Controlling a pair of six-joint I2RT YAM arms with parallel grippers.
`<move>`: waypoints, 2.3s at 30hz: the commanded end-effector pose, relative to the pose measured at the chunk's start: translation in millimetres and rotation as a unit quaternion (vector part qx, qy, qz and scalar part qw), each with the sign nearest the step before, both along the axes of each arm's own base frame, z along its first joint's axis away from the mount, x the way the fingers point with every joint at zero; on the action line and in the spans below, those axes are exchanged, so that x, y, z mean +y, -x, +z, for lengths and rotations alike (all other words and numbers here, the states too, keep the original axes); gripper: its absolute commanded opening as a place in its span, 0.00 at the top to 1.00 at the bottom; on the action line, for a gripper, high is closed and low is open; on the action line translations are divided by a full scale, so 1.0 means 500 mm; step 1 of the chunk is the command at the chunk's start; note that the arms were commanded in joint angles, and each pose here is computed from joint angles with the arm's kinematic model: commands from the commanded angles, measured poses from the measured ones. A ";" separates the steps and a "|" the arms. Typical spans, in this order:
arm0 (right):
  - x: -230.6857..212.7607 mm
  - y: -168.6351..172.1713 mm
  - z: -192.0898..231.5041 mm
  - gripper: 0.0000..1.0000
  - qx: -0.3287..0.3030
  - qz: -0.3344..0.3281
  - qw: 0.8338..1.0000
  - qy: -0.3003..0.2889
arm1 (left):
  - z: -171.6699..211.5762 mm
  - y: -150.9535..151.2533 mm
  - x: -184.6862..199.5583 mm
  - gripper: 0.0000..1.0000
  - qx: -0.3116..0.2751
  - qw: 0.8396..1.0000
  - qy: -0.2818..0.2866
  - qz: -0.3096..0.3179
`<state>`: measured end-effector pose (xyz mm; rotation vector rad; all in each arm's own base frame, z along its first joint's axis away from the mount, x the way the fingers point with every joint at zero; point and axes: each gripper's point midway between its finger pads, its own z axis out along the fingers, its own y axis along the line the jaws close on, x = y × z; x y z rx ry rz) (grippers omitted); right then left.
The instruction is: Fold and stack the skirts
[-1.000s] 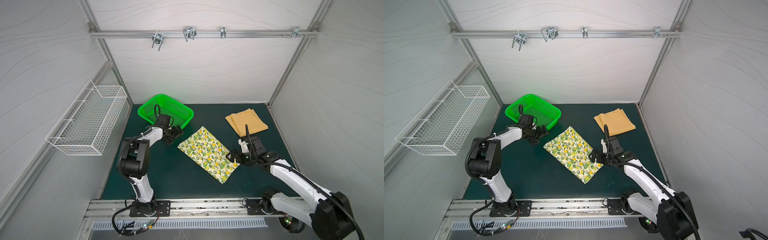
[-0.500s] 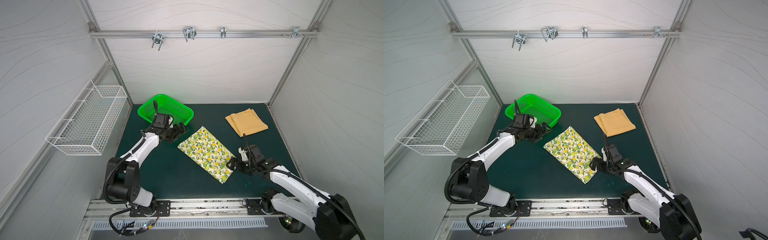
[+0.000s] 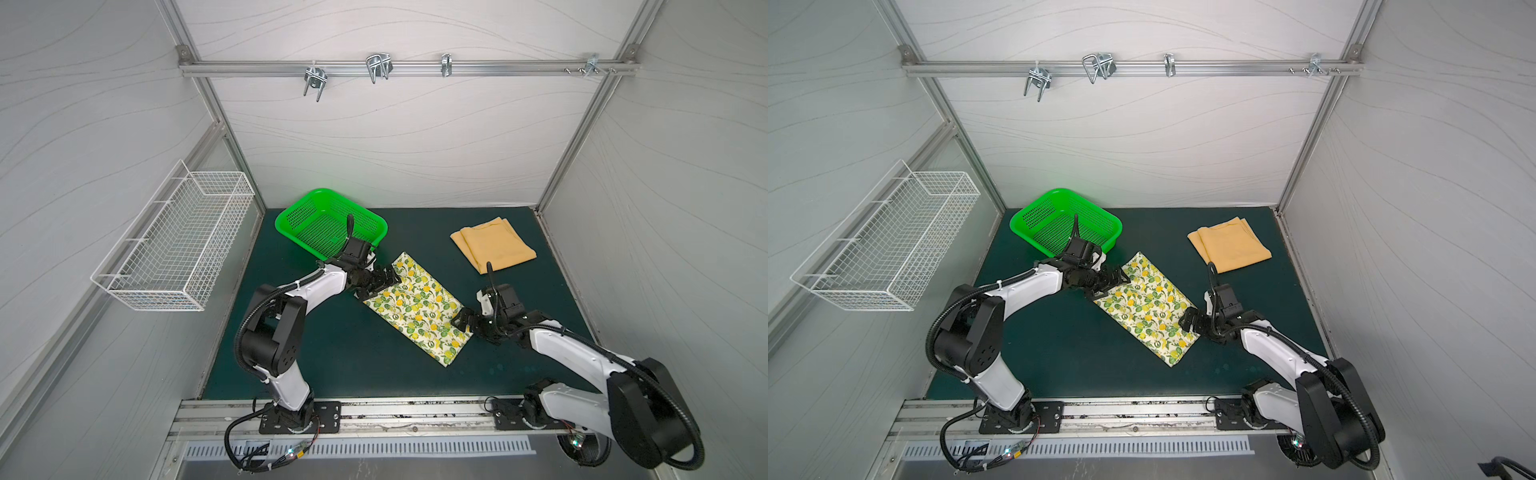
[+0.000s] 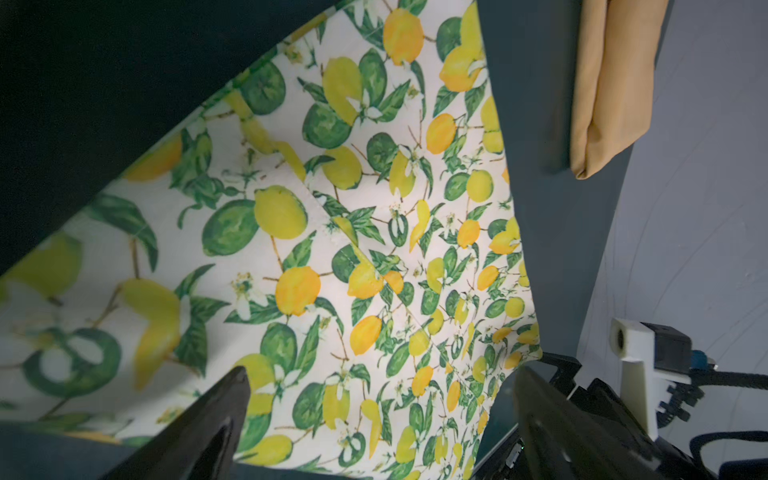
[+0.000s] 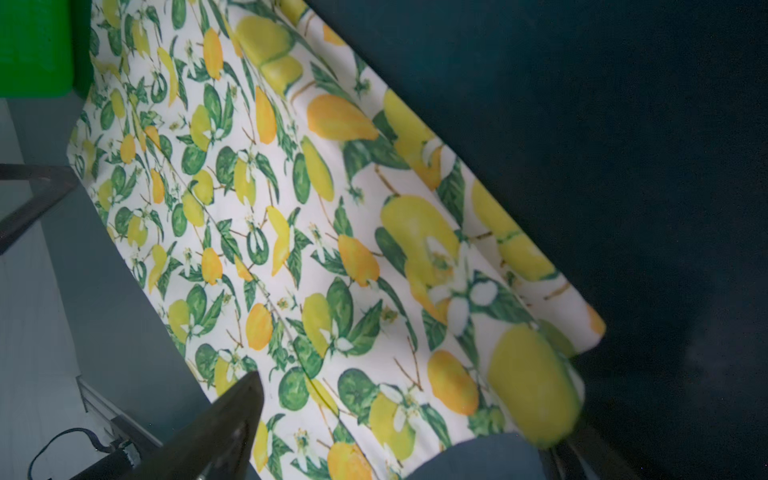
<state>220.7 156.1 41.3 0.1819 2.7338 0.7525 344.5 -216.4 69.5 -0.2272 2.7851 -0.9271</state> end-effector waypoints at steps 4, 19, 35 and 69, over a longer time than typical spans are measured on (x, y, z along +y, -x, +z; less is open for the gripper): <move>-0.005 -0.029 -0.006 0.01 -0.002 0.003 1.000 0.011 | -0.048 -0.004 -0.008 0.01 -0.003 1.000 -0.001 0.001; -0.008 -0.122 -0.010 0.01 -0.015 0.025 0.998 0.059 | -0.041 0.176 0.050 0.01 -0.029 0.997 -0.032 0.056; 0.040 -0.105 0.153 0.01 -0.094 0.065 0.993 -0.002 | 0.104 0.181 0.025 0.01 -0.076 0.996 0.019 0.031; 0.100 -0.166 0.008 0.01 -0.036 0.071 0.997 0.019 | 0.099 0.227 -0.055 0.01 -0.083 0.996 0.020 -0.018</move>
